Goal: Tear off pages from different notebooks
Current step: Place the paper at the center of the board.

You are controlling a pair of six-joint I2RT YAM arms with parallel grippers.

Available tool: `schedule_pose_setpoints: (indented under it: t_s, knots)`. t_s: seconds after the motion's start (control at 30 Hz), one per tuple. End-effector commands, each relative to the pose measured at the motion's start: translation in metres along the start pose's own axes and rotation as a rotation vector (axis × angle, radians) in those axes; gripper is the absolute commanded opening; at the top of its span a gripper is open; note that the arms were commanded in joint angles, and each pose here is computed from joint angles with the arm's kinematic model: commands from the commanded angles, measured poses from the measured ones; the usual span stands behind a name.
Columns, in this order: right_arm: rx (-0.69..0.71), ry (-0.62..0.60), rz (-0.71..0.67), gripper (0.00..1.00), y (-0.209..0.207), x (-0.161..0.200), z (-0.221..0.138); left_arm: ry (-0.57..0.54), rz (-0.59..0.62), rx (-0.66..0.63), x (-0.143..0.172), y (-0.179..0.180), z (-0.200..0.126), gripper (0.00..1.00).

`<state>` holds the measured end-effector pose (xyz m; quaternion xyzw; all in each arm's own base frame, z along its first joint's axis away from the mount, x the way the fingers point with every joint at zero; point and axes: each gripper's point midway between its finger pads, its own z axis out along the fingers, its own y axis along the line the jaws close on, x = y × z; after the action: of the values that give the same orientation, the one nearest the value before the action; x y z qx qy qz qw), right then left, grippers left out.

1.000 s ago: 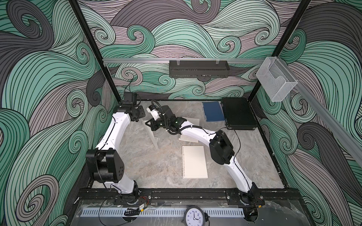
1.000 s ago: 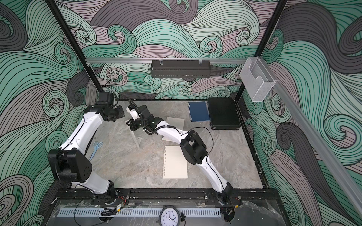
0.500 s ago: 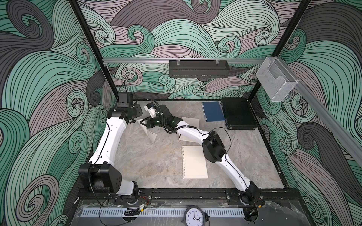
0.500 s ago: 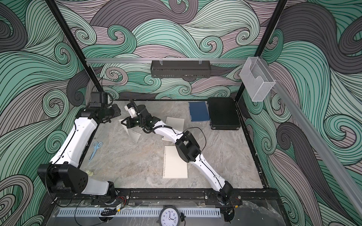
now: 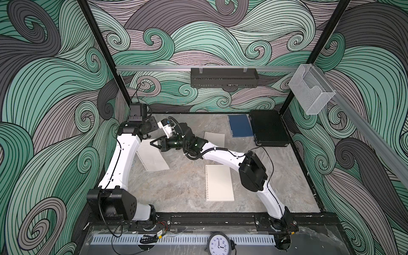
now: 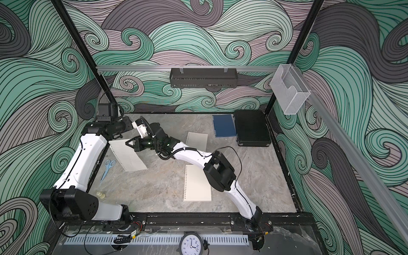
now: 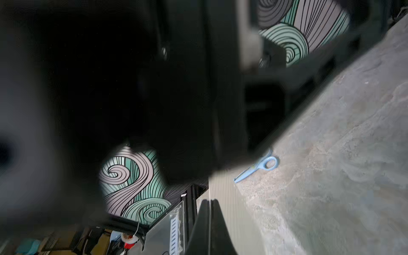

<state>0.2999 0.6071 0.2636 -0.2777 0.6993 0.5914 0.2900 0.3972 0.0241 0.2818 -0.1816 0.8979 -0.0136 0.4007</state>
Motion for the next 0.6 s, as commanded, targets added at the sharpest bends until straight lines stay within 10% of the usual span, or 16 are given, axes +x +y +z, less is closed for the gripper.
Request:
schedule_pose_setpoints:
  t_s: [0.0, 0.57]
  knots:
    - [0.048, -0.002, 0.038, 0.0, -0.042, -0.003, 0.011, -0.011, 0.024, -0.015, -0.011, 0.001, 0.004, 0.49]
    - [0.206, -0.074, 0.089, 0.04, -0.22, 0.012, 0.032, 0.239, -0.003, -0.04, 0.057, 0.008, 0.049, 0.5]
